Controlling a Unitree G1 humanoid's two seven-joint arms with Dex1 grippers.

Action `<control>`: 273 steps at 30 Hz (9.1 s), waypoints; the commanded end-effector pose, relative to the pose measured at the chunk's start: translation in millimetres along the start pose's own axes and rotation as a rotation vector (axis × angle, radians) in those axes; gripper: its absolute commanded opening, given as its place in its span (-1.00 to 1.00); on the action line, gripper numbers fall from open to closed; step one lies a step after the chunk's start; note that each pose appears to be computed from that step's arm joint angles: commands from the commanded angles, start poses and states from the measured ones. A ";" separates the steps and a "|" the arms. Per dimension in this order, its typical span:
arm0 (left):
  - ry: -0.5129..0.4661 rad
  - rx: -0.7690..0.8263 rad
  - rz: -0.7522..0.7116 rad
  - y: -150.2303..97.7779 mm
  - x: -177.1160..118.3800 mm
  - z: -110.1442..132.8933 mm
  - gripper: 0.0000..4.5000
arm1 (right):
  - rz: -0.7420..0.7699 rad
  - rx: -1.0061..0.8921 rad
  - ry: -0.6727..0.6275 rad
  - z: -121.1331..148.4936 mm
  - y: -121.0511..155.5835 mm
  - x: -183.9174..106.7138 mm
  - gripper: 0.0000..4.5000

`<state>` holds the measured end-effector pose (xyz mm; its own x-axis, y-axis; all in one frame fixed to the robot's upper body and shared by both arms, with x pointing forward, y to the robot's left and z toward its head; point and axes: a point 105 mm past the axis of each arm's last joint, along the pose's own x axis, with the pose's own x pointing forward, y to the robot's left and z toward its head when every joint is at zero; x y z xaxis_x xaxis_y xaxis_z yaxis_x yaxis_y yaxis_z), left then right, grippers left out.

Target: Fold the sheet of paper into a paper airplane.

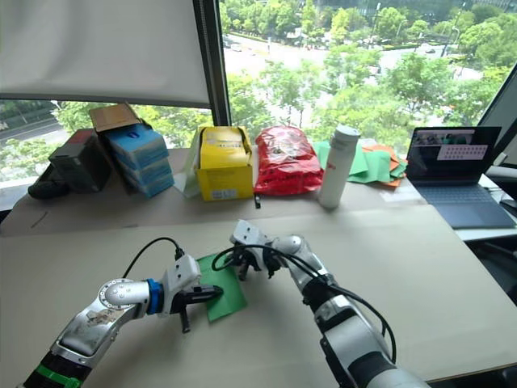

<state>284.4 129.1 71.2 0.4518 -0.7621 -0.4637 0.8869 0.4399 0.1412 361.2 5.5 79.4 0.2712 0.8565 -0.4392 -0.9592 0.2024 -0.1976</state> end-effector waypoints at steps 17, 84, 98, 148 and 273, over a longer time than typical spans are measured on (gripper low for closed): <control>0.057 -0.016 -0.016 0.4 1.7 -13.0 -1.00 | 0.171 0.089 0.179 -52.9 63.0 -26.8 -0.98; -0.170 0.018 -0.113 9.6 31.5 51.4 -1.00 | -0.132 0.196 -0.310 63.8 58.7 -81.4 -0.98; -0.093 -0.024 -0.045 12.6 12.6 21.9 -1.00 | -0.330 0.269 0.093 -26.3 27.3 -71.9 -0.98; 0.008 -0.029 0.000 8.5 -1.7 -5.0 -1.00 | -0.437 0.449 -0.149 -16.2 -10.7 -71.3 -0.99; 0.099 0.344 -0.103 44.1 71.2 26.6 -1.00 | -0.397 0.155 0.104 -24.2 24.5 -51.2 -0.99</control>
<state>358.0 68.4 83.4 0.3487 -0.7841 -0.5133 0.9080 0.1470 0.3923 330.2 -44.9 81.5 0.6274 0.6476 -0.4324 -0.7739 0.5803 -0.2537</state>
